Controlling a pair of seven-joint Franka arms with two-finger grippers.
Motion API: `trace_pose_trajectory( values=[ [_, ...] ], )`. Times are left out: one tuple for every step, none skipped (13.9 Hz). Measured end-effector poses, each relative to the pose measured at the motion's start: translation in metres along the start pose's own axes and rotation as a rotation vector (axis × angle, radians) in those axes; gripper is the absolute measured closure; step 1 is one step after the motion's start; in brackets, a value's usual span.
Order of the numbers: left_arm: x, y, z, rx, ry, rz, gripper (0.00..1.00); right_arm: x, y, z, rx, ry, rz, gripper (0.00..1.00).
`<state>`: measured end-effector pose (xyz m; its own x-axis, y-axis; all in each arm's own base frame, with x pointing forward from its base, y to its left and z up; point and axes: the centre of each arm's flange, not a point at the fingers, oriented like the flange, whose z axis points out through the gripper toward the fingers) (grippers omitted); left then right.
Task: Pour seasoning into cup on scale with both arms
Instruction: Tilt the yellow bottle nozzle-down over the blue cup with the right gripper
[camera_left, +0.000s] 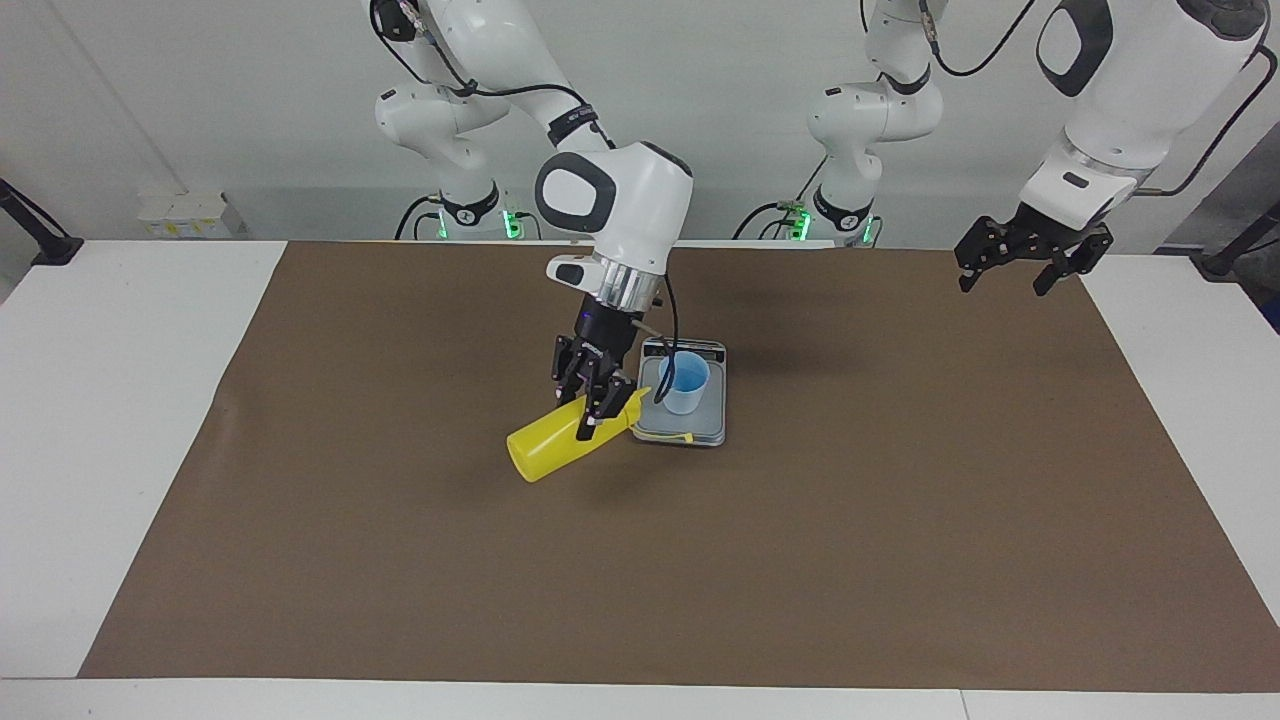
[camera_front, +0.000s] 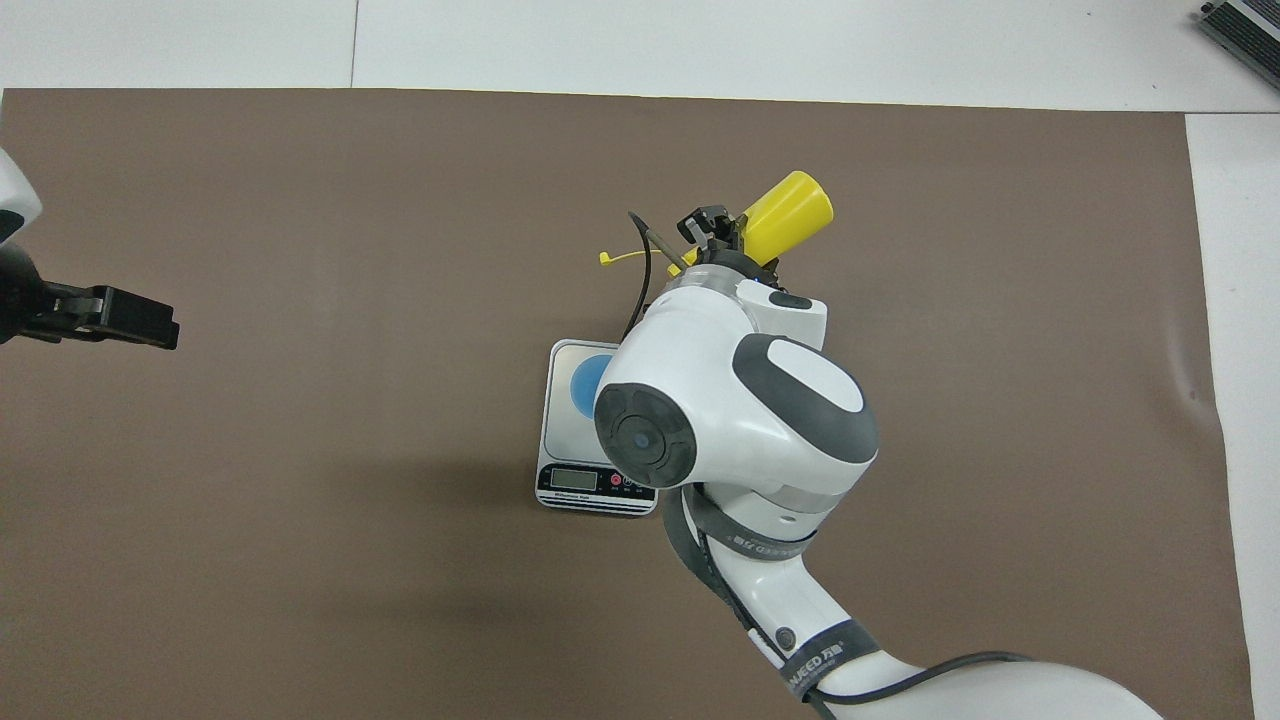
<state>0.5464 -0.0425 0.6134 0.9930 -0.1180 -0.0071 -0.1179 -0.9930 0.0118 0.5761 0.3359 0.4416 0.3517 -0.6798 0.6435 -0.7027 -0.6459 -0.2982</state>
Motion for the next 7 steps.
trace_pose_trajectory(
  values=[
    [0.0, 0.0, 0.0, 0.0, 0.0, 0.0, 0.0, -0.007, -0.002, -0.004, 0.021, 0.033, -0.031, 0.48],
    [0.0, 0.0, 0.0, 0.0, 0.0, 0.0, 0.0, -0.015, -0.003, -0.008, 0.035, 0.069, -0.064, 0.48],
    [0.0, 0.0, 0.0, 0.0, 0.0, 0.0, 0.0, -0.025, -0.004, -0.012, 0.046, 0.109, -0.102, 0.48],
    [0.0, 0.0, 0.0, 0.0, 0.0, 0.0, 0.0, -0.036, -0.005, -0.017, 0.058, 0.145, -0.14, 0.48],
    [0.0, 0.0, 0.0, 0.0, 0.0, 0.0, 0.0, -0.051, -0.006, -0.023, 0.071, 0.184, -0.182, 0.48],
    [0.0, 0.0, 0.0, 0.0, 0.0, 0.0, 0.0, -0.065, -0.007, -0.028, 0.084, 0.217, -0.21, 0.48],
    [0.0, 0.0, 0.0, 0.0, 0.0, 0.0, 0.0, -0.075, -0.007, -0.031, 0.097, 0.239, -0.228, 0.48]
  ],
)
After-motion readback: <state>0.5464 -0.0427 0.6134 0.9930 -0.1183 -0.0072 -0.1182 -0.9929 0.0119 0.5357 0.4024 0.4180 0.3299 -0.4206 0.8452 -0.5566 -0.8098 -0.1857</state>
